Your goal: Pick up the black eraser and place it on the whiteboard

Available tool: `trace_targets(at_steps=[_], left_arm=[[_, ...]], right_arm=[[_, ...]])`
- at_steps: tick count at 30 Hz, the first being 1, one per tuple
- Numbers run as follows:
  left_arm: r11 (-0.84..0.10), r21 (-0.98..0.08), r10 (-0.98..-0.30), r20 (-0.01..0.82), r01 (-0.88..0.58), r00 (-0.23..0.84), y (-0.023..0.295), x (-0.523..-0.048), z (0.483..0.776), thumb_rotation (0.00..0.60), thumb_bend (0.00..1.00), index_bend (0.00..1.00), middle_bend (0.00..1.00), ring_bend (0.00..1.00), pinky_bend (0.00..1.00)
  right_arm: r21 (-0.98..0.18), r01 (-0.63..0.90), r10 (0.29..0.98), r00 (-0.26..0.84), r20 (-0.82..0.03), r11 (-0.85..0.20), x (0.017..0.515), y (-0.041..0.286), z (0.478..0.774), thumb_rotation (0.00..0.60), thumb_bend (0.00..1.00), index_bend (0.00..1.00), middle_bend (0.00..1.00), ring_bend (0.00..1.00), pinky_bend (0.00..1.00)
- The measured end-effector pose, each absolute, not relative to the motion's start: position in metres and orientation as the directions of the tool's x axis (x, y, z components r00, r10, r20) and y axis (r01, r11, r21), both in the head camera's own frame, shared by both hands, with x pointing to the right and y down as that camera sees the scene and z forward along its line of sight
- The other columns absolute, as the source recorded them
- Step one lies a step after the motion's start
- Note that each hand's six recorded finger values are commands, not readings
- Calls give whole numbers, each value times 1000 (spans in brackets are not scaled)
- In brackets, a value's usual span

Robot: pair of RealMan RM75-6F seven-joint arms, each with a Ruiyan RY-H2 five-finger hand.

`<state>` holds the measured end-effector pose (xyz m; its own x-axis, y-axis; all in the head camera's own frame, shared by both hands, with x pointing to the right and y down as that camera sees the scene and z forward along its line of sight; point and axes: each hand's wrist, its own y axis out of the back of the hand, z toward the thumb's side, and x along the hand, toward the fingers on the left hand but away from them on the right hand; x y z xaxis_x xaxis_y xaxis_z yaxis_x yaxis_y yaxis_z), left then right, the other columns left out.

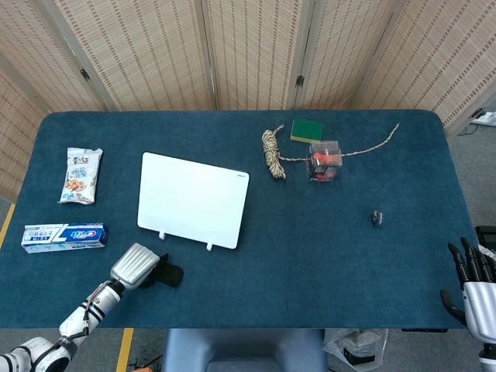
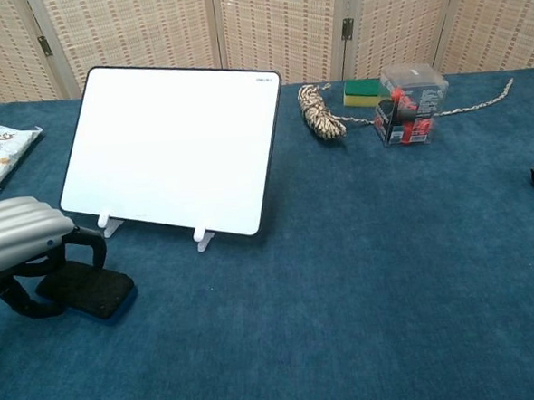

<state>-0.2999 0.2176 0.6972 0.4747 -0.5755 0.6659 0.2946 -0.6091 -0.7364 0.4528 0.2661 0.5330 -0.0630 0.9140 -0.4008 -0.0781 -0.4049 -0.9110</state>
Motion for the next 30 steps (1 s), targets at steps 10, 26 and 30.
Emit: trace_targets(at_steps=[10, 26, 30], left_arm=[[-578, -768, -609, 630, 274, 482, 214, -301, 689, 600, 232, 563, 1000, 1000, 1000], [-134, -987, -863, 161, 90, 478, 176, -294, 603, 600, 240, 526, 1000, 1000, 1000], [-16, -997, -875, 53, 82, 481, 169, -285, 604, 600, 240, 522, 1000, 1000, 1000]], right_arm=[[-911, -79, 914, -60, -401, -405, 452, 266, 533, 600, 334, 0, 0, 85, 135], [-907, -88, 911, -57, -408, -412, 450, 267, 535, 600, 335, 0, 0, 85, 135], [-910, -79, 913, -63, -403, -407, 452, 266, 534, 600, 335, 0, 0, 85, 135]])
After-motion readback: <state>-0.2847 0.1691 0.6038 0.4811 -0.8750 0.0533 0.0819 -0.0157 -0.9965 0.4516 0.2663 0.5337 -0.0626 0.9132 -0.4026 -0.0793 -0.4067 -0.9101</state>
